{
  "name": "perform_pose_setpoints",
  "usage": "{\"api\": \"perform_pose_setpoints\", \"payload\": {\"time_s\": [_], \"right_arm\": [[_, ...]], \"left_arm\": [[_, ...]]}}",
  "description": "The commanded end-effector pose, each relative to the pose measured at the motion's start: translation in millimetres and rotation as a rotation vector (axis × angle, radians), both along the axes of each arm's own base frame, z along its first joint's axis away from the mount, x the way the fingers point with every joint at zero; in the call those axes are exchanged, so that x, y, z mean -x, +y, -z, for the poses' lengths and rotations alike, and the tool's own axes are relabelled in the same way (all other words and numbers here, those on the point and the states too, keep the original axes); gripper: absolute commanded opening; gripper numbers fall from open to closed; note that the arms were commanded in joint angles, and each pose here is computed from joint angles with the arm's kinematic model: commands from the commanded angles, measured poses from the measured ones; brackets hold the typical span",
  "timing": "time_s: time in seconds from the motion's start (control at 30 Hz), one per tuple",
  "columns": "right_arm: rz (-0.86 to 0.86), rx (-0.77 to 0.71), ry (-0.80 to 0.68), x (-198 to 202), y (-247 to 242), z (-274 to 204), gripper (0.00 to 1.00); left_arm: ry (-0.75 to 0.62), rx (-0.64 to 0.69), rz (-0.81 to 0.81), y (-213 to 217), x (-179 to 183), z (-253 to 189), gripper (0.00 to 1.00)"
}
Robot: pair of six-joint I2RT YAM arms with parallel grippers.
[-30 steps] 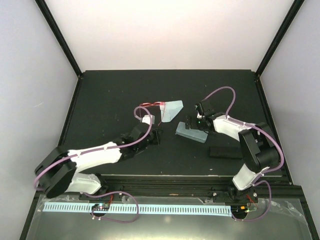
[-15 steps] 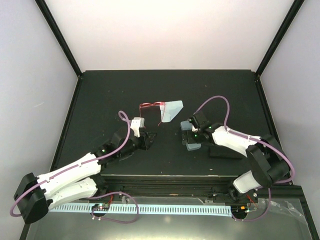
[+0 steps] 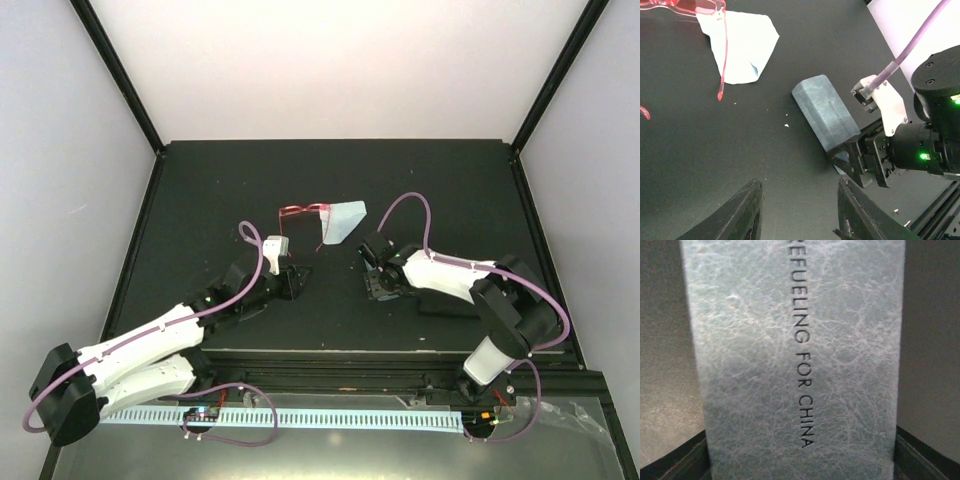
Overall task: Organize the sunglasses
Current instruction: Pick up the sunglasses case from the center of the board.
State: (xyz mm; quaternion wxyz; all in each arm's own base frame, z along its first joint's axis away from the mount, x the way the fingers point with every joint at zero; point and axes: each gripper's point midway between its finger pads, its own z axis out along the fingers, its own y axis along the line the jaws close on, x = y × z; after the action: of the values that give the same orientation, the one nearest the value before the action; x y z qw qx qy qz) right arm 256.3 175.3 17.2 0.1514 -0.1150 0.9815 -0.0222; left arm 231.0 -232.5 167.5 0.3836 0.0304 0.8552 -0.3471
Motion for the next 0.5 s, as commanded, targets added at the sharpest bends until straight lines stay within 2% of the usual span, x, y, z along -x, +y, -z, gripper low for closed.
{"api": "perform_pose_setpoints", "payload": {"time_s": [0.0, 0.07, 0.23, 0.47], "right_arm": [[0.024, 0.026, -0.061, -7, -7, -7, 0.64], [0.023, 0.03, -0.081, -11, -7, -10, 0.59], [0.066, 0.029, -0.116, -37, -15, -17, 0.6], [0.106, -0.002, -0.161, -107, -36, -33, 0.61]], "left_arm": [[0.0, 0.0, -0.021, 1, -7, -6, 0.4], [-0.005, -0.002, -0.021, 1, -8, -8, 0.4], [-0.007, -0.005, -0.036, 4, -12, -10, 0.4], [-0.036, -0.013, -0.063, 9, -23, -17, 0.41]]}}
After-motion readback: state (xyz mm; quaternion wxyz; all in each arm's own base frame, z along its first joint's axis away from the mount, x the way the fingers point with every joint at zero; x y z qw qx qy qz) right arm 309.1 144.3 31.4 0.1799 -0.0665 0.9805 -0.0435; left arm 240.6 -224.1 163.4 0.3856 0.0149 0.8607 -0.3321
